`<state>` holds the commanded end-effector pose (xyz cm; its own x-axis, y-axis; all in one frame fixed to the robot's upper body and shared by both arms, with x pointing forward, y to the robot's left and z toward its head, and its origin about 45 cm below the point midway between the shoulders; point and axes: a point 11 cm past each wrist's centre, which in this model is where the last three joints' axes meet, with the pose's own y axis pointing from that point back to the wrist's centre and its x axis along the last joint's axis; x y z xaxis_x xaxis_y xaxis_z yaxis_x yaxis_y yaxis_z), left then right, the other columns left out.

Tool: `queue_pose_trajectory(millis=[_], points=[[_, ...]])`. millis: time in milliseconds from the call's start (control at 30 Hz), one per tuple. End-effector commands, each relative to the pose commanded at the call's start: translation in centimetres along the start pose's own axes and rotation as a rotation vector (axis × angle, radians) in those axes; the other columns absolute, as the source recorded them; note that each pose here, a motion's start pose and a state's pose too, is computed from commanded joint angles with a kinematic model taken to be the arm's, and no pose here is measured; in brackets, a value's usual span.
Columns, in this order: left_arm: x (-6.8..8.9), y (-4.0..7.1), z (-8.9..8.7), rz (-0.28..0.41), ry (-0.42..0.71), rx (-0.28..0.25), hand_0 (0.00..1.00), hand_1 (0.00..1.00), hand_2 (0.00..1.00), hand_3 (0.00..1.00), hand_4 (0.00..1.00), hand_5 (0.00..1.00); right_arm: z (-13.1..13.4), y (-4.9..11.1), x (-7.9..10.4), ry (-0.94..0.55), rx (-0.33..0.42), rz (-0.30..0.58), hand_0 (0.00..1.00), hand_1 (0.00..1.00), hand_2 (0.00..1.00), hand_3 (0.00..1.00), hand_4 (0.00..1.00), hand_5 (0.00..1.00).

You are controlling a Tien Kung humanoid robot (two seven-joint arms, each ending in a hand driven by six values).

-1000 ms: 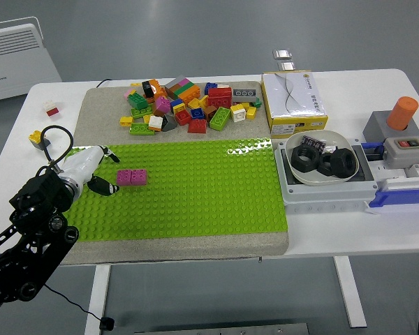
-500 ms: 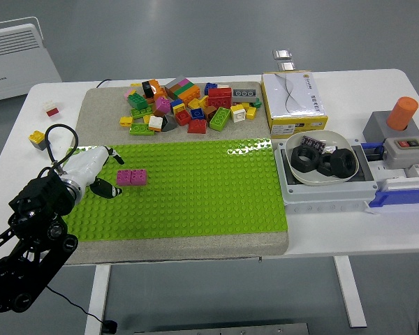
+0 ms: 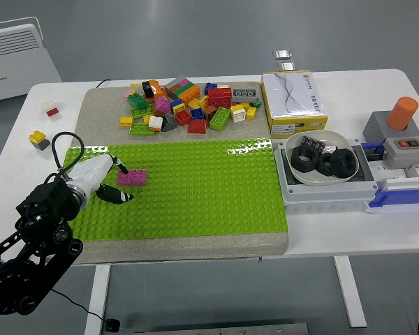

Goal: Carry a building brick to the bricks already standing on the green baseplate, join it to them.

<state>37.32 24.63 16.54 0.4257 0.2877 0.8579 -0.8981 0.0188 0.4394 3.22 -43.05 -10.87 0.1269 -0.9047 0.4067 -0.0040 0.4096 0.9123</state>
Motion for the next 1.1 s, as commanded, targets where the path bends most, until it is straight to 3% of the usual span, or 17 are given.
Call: queue_pose_trajectory(millis=[767,1100], points=[[-0.9,-0.6,-0.6,-0.023,0.017,0.024,0.968,0.952,0.94,0.631,0.929,0.239,0.0,0.0,-0.1,0.001,0.0,-0.001,0.714,0.756,0.819,0.823,0.826,0.998],[0.3,0.1,0.0,0.016,0.023,-0.003,0.967,0.952,0.94,0.629,0.928,0.242,0.3,0.0,-0.1,0.003,-0.006,-0.001,0.715,0.756,0.818,0.823,0.826,0.998]])
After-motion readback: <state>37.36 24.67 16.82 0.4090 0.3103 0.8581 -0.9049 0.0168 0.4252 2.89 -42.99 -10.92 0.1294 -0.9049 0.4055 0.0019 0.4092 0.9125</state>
